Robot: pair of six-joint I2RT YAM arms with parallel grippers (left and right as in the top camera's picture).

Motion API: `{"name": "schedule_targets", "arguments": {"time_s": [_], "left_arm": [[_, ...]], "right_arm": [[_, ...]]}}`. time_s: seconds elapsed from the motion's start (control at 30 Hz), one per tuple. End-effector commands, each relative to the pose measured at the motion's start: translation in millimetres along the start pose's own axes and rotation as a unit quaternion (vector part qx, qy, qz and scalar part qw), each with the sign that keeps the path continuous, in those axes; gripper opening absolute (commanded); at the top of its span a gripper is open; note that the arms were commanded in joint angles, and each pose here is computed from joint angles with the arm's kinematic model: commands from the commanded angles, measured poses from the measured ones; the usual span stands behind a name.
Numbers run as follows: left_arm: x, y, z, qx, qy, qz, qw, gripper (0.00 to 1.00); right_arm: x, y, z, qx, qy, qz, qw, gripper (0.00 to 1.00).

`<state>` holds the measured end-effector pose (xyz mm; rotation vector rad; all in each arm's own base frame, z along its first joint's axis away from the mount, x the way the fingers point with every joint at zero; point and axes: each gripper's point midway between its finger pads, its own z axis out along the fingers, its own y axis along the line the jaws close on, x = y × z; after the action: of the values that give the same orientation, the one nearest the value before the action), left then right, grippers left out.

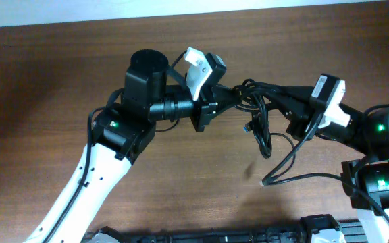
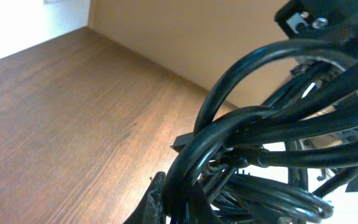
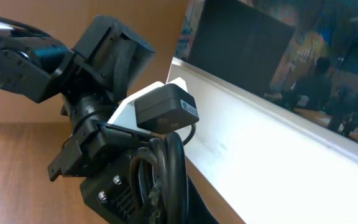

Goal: Untangle cables

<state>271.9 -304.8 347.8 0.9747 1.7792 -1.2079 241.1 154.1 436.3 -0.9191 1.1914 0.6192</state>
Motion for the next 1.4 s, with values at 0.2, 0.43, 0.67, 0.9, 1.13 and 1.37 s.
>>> {"name": "schedule_targets", "arguments": {"time_s": [0.2, 0.43, 0.67, 0.9, 1.13, 1.37], "left_arm": [[11, 72, -14, -0.197, 0.005, -0.047, 0.979, 0.0], [35, 107, -19, -0.278, 0.055, -0.016, 0.959, 0.0], [-13, 111, -19, -0.287, -0.032, 0.038, 0.957, 0.0], [-63, 73, -9, -0.194, -0.118, 0.123, 0.966, 0.0], [-84, 57, -11, -0.167, -0.155, 0.165, 0.96, 0.0], [-69, 10, 0, -0.037, -0.128, 0.29, 0.948, 0.0]], "right_arm": [[-24, -2, -4, 0.018, -0.025, 0.017, 0.999, 0.04], [-25, -2, -4, 0.017, -0.028, 0.043, 0.999, 0.04], [-24, 28, -6, -0.069, -0.024, 0.047, 0.996, 0.04], [-1, 44, -7, -0.116, 0.014, 0.121, 0.986, 0.09], [26, 43, -4, -0.118, 0.053, 0.195, 0.972, 0.05], [31, 26, 0, -0.071, 0.058, 0.188, 0.978, 0.13]]}}
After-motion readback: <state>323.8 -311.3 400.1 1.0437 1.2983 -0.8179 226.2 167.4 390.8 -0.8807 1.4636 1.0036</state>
